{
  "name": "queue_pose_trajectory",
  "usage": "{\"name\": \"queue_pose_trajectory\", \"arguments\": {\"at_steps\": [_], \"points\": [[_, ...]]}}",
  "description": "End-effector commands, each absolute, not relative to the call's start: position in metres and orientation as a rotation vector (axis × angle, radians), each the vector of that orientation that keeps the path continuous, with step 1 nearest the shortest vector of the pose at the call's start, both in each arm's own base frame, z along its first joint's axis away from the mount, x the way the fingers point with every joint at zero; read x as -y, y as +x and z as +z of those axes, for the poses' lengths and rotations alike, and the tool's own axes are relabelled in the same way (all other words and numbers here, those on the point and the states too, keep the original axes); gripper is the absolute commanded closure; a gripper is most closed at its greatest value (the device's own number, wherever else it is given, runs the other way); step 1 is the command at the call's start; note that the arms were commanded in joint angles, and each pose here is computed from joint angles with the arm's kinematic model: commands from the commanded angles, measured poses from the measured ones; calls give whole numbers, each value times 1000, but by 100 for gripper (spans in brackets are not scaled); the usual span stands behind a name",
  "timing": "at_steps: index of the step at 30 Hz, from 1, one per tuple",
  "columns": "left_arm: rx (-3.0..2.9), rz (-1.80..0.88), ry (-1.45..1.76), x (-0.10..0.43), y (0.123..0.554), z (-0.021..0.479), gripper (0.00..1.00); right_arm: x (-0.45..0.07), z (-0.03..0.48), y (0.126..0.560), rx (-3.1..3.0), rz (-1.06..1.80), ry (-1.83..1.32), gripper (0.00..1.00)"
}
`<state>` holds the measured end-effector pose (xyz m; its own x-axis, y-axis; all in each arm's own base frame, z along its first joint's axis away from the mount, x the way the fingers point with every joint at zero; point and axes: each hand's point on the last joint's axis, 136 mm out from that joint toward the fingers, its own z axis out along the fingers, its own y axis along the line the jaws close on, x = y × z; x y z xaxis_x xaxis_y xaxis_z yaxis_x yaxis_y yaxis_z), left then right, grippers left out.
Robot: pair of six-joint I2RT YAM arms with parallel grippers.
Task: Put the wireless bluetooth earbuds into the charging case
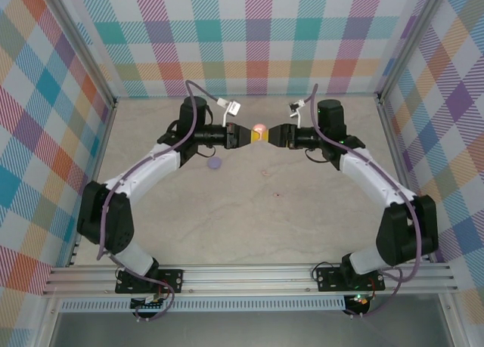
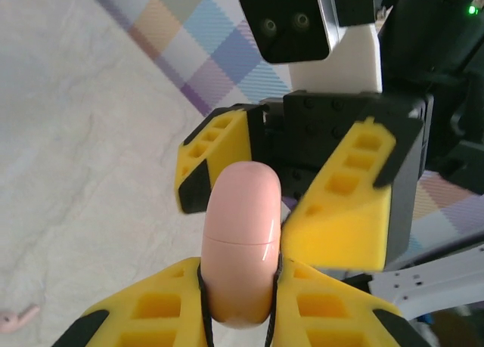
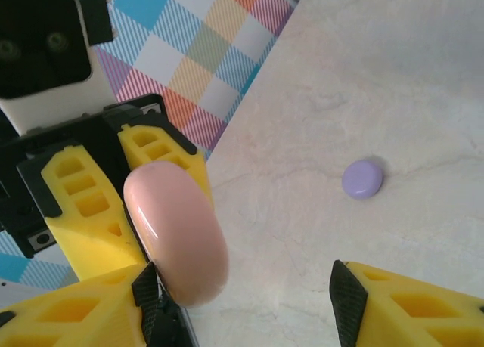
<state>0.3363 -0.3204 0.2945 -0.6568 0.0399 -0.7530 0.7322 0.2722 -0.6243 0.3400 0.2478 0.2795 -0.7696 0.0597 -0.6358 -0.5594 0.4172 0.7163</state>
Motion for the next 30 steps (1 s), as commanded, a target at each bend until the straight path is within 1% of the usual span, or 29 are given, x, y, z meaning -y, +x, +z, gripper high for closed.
{"name": "queue_pose_trajectory", "arguments": {"at_steps": [1,4,7,13,15,20,30], "points": [[-1679,-1236,868,320,315,315,92,-238,297,325,-2067,1244,-471,36],[-1554,-1132,904,314,302,324,92,-232,316,307,-2020,1212,-513,35],[-1517,-1115,926,311,293,331,94,-236,333,283,-1972,1239,-602,34],[-1434,-1117,922,307,280,349,95,-249,335,257,-2004,1149,-718,34],[-1425,-1121,925,307,277,352,96,-255,335,254,-2007,1137,-747,34],[-1406,-1148,949,308,266,356,96,-259,331,261,-2034,1080,-741,34],[-1404,-1161,1002,310,254,349,96,-257,342,269,-2011,1051,-685,35]]}}
